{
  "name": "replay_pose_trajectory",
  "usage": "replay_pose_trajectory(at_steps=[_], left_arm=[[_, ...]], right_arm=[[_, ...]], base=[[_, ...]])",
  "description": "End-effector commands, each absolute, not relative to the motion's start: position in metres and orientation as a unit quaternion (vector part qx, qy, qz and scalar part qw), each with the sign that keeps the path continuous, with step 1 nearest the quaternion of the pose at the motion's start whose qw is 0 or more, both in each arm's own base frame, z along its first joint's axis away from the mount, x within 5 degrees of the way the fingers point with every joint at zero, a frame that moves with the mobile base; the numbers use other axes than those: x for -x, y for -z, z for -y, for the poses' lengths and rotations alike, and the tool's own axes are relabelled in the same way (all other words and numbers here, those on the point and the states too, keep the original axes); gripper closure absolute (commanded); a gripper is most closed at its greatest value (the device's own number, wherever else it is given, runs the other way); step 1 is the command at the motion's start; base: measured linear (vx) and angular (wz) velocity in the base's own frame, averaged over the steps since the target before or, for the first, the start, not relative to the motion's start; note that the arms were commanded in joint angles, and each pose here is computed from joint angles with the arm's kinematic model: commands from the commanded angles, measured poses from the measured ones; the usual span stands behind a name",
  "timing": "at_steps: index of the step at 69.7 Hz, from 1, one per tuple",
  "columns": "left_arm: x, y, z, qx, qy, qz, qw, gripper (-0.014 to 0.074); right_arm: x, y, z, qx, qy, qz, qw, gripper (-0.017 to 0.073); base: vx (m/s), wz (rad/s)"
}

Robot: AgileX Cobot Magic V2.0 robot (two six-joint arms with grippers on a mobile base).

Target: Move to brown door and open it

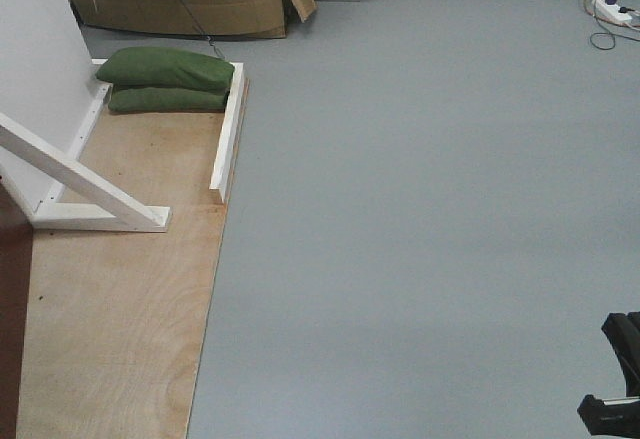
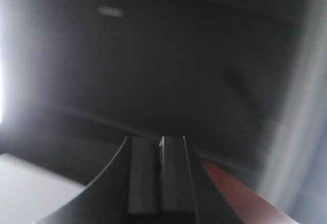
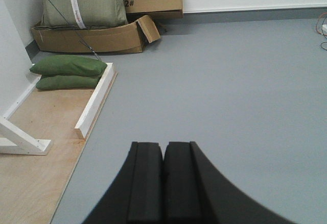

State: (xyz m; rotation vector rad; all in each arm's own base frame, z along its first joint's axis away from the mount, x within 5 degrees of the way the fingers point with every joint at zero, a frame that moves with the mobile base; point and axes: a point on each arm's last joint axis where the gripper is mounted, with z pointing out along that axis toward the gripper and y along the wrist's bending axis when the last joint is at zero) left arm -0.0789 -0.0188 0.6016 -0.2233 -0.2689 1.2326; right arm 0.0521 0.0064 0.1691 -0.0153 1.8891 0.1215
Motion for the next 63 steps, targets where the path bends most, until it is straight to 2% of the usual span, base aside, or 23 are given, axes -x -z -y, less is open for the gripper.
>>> replay_pose_trajectory(at_steps=[1,9,12,23,30,39,49,63], left_arm=[[0.084,-0.598,-0.002,0.227,-0.514,0.168,0.81,0.0577],[0.083,-0.586,-0.024,0.364,-0.512,0.151,0.763,0.0577],[0.079,-0.582,-0.032,0.404,-0.523,0.122,0.741,0.0577],[0.057,-0.567,-0.059,0.513,-0.594,-0.053,0.617,0.0577],[0.036,-0.551,-0.08,0.564,-0.601,-0.185,0.536,0.0577],[0.01,-0.534,-0.103,0.592,-0.601,-0.296,0.449,0.0577],[-0.001,-0.521,-0.122,0.63,-0.594,-0.309,0.394,0.0577],[0.01,-0.512,-0.141,0.683,-0.6,-0.221,0.352,0.0577]], right_arm=[[-0.053,-0.176,-0.006,0.011,-0.047,-0.781,0.622,0.0559],[-0.053,-0.176,-0.006,0.011,-0.047,-0.781,0.622,0.0559],[-0.053,-0.176,-0.006,0.011,-0.047,-0.781,0.622,0.0559],[-0.053,-0.176,-0.006,0.011,-0.047,-0.781,0.622,0.0559],[-0.053,-0.176,-0.006,0.011,-0.047,-0.781,0.622,0.0559],[-0.053,-0.176,-0.006,0.011,-0.047,-0.781,0.622,0.0559],[-0.053,-0.176,-0.006,0.011,-0.047,-0.781,0.622,0.0559],[-0.053,-0.176,-0.006,0.011,-0.047,-0.781,0.622,0.0559]], base=[[0.0,0.0],[0.0,0.0],[0.0,0.0],[0.0,0.0],[0.0,0.0],[0.0,0.0],[0.0,0.0],[0.0,0.0]])
